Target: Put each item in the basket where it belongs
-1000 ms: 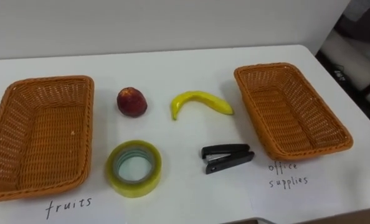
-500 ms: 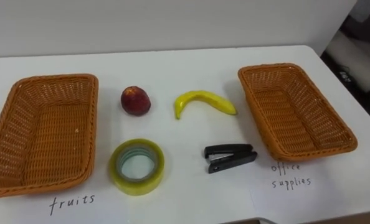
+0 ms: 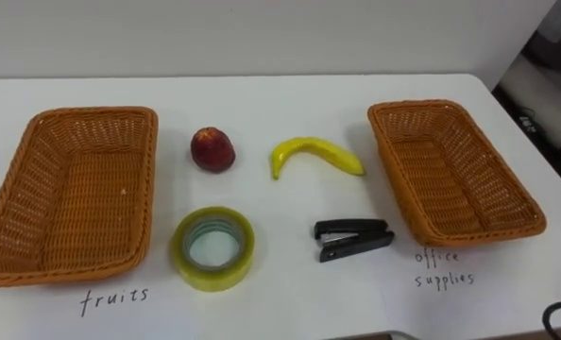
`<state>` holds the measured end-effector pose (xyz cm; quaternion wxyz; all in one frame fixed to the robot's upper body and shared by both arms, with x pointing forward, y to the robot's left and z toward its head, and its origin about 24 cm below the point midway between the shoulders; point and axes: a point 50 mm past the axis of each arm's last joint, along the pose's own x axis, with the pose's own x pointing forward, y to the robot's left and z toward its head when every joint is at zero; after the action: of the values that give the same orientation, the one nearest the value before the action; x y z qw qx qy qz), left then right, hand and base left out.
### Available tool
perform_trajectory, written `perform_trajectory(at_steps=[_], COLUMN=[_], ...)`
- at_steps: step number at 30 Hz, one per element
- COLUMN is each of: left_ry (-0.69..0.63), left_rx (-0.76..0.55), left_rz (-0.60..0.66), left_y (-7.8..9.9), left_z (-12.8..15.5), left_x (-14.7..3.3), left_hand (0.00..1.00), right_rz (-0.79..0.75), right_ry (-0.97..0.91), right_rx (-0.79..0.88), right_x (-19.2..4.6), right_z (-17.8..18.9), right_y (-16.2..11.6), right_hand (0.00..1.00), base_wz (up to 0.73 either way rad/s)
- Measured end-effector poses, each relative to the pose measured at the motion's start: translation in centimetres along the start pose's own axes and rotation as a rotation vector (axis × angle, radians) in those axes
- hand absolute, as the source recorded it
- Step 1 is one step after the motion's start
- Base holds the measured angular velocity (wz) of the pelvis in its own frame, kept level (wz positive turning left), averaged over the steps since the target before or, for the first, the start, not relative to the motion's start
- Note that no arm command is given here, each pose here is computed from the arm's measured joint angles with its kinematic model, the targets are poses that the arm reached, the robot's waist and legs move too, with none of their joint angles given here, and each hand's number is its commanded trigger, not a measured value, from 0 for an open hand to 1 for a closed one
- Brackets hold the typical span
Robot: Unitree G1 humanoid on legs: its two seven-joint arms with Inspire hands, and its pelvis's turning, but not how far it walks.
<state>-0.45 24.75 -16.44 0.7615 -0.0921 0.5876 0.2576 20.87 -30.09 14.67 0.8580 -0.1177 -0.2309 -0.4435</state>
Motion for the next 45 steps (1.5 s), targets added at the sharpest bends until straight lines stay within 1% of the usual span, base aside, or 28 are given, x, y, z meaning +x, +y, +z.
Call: perform_trajectory(at_steps=[4, 10, 21, 29, 32, 37, 44, 45], left_ry=[0.001, -0.009, -0.032, -0.032, -0.034, -0.036, -0.050, -0.058], left_rx=[0.012, 0.016, 0.042, 0.047, 0.043, 0.042, 0.046, 0.045], left_rz=[-0.010, -0.037, -0.046, -0.049, -0.051, -0.061, -0.080, -0.088], left_y=[0.0, -0.3, -0.4, -0.4, -0.4, -0.4, -0.9, -1.2], left_z=[0.0, 0.6, 1.6, 1.6, 1.7, 1.8, 2.4, 2.7], left_x=[0.0, 0.2, 0.3, 0.3, 0.3, 0.3, 0.4, 0.5], left_hand=[0.00, 0.00, 0.00, 0.00, 0.00, 0.00, 0.00, 0.00], right_rz=[0.080, 0.253, 0.575, 0.715, 0.754, 0.805, 0.953, 0.977], right_ry=[-0.007, 0.000, -0.061, -0.101, -0.094, -0.055, 0.035, 0.053], right_rx=[0.012, 0.021, -0.124, -0.218, -0.226, -0.260, -0.300, -0.315], right_x=[-0.1, -1.0, -3.1, -3.7, -3.8, -4.1, -5.8, -6.0], right_z=[0.2, 0.2, 0.2, 0.1, 0.0, -0.8, -2.4, -2.7], right_y=[1.0, 2.8, 5.7, 6.4, 6.6, 6.6, 6.9, 6.9], right_hand=[0.00, 0.00, 0.00, 0.00, 0.00, 0.00, 0.00, 0.00], base_wz=[0.04, 0.04, 0.01, 0.02, 0.00, 0.00, 0.01, 0.04])
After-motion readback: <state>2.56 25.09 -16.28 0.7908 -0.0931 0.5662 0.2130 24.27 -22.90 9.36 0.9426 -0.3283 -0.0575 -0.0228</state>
